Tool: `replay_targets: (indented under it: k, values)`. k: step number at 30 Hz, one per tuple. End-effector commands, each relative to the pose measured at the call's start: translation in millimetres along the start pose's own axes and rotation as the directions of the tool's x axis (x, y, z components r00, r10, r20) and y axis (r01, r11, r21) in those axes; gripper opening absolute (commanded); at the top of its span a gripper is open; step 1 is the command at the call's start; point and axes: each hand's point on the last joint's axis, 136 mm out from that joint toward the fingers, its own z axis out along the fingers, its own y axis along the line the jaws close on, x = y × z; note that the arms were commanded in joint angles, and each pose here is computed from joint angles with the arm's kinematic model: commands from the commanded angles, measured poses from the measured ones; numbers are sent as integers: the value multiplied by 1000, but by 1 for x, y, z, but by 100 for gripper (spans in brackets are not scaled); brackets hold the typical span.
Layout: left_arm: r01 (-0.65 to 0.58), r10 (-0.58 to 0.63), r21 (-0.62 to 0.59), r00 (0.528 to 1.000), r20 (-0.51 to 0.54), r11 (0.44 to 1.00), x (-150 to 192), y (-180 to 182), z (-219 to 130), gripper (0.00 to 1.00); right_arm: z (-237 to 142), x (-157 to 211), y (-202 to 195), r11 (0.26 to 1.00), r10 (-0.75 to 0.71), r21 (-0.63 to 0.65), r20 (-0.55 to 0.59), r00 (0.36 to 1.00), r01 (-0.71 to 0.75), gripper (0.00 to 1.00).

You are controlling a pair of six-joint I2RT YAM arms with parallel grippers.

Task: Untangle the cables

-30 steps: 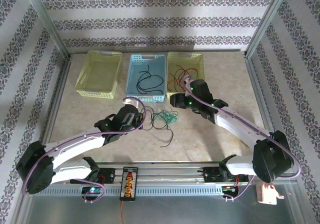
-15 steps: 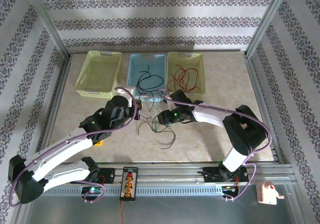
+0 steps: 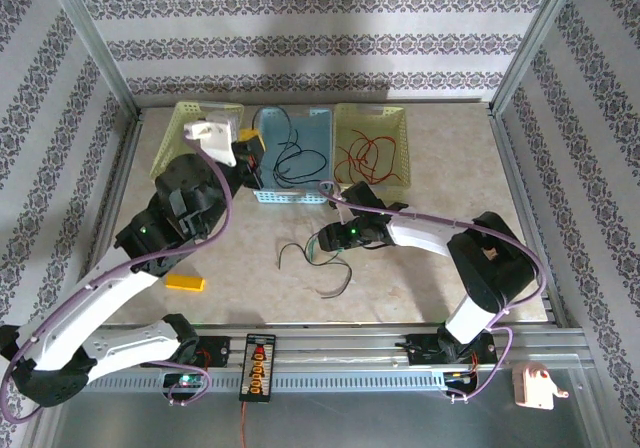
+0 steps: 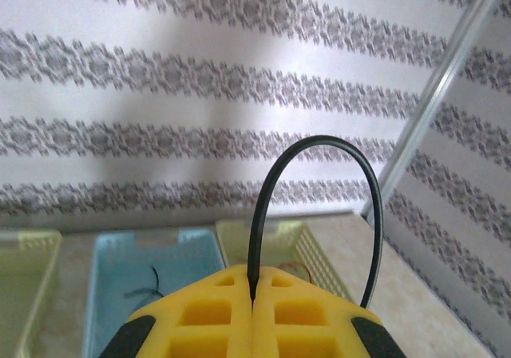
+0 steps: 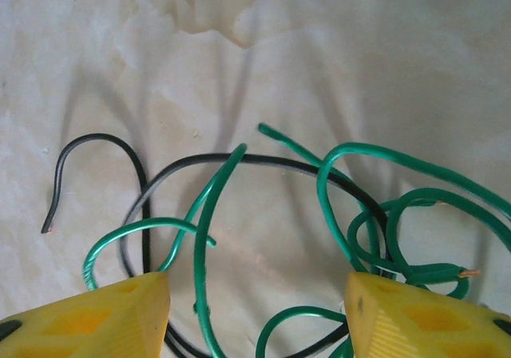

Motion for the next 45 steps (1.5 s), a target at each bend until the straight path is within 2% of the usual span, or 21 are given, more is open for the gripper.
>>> replay_targets:
  k: [1,5,9,15,20,21,22,24,25,28,30,33,35,40,45]
  values:
    - [-91,91,-123,996,-2,988,-15,15,22,0,-18,-11,10,999,-15,-34,70,997,17,60]
    - [-33,2,-218,990,-144,975,2,46,67,0,-42,-25,26,996,-60,-56,159,985,70,60]
    - [52,-111,-236,964,-243,970,35,70,120,0,-72,-36,30,995,-86,-24,255,963,95,60]
    - [86,-172,-251,923,-345,964,101,87,178,0,-103,-41,23,995,-95,26,344,934,92,61]
    - [97,-215,-264,860,-463,960,169,92,208,1,-113,-38,19,996,-87,32,362,928,81,61]
    - [88,-224,-290,849,-479,953,182,97,212,11,-114,-38,19,996,-89,32,362,928,82,61]
    - [74,-226,-308,840,-493,948,191,102,214,28,-115,-38,19,996,-91,35,362,928,84,61]
    - [57,-223,-324,835,-503,944,196,105,215,51,-116,-38,18,995,-95,42,358,929,85,61]
    - [56,-219,-319,838,-500,946,193,104,213,59,-116,-38,18,996,-94,42,358,929,85,61]
    - [49,-177,-268,859,-480,962,180,92,202,71,-115,-36,16,996,-91,42,350,932,82,61]
    - [26,-138,-229,862,-488,973,178,83,187,72,-112,-33,15,996,-94,42,339,936,85,61]
    - [3,-88,-157,836,-541,988,194,65,154,73,-104,-30,14,995,-94,38,313,945,87,61]
    - [20,-69,-88,801,-595,996,216,49,129,74,-97,-26,13,996,-89,26,290,953,85,61]
    - [71,20,93,679,-734,993,289,9,61,74,-81,-18,9,997,-74,17,236,969,72,61]
    - [39,115,160,536,-837,986,355,-3,14,73,-61,-8,4,999,-49,2,161,986,50,61]
